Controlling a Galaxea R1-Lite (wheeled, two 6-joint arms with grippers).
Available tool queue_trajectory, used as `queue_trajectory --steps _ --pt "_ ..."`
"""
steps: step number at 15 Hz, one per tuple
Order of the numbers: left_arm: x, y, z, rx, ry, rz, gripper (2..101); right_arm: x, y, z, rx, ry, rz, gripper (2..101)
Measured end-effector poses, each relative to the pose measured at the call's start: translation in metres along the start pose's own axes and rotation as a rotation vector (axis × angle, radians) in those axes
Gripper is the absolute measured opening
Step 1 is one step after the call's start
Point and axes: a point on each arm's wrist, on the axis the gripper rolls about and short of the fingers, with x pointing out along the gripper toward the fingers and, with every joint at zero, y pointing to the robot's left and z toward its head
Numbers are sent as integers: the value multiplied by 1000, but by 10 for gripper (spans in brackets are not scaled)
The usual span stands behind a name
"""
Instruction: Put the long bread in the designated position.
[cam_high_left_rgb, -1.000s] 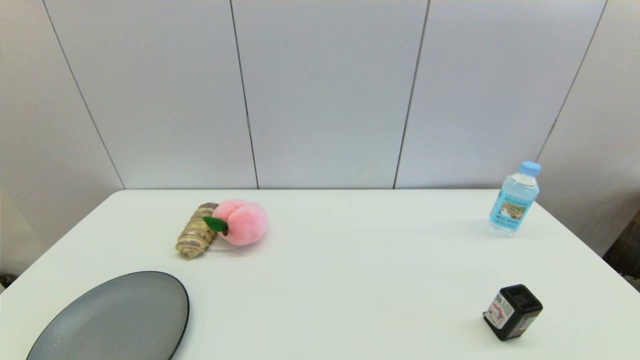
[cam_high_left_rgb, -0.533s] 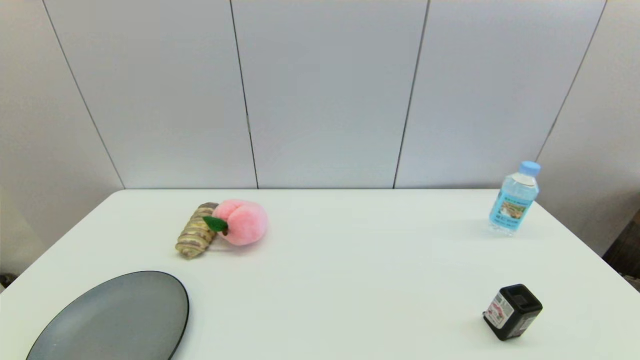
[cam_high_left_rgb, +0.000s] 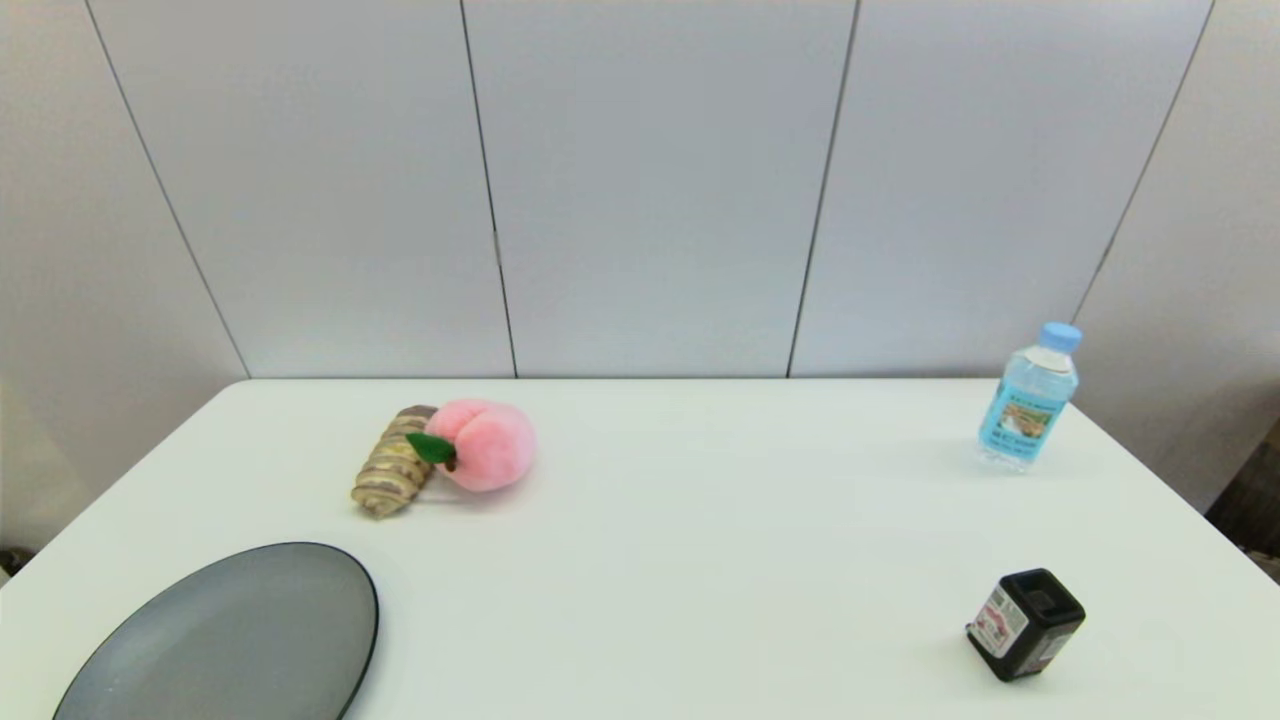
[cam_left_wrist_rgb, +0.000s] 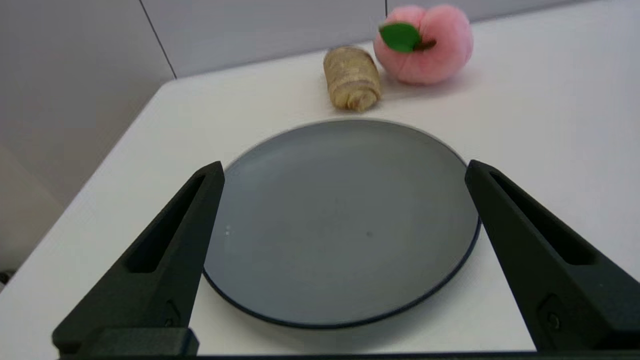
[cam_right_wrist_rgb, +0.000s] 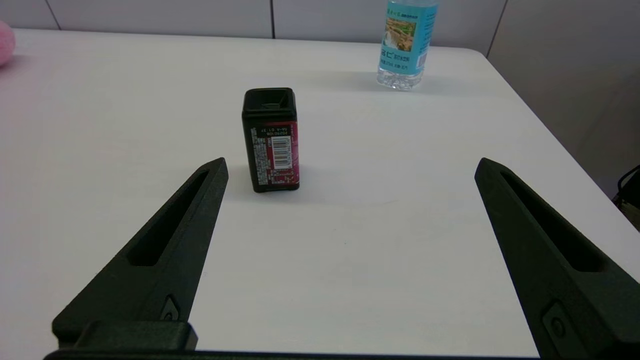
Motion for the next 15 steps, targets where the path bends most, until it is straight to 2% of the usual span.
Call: queue_trajectory --steps 7,15 --pt "0 0 -1 -104 5 3 978 0 0 0 0 0 0 980" --pt "0 0 -1 -110 6 3 978 0 0 0 0 0 1 980"
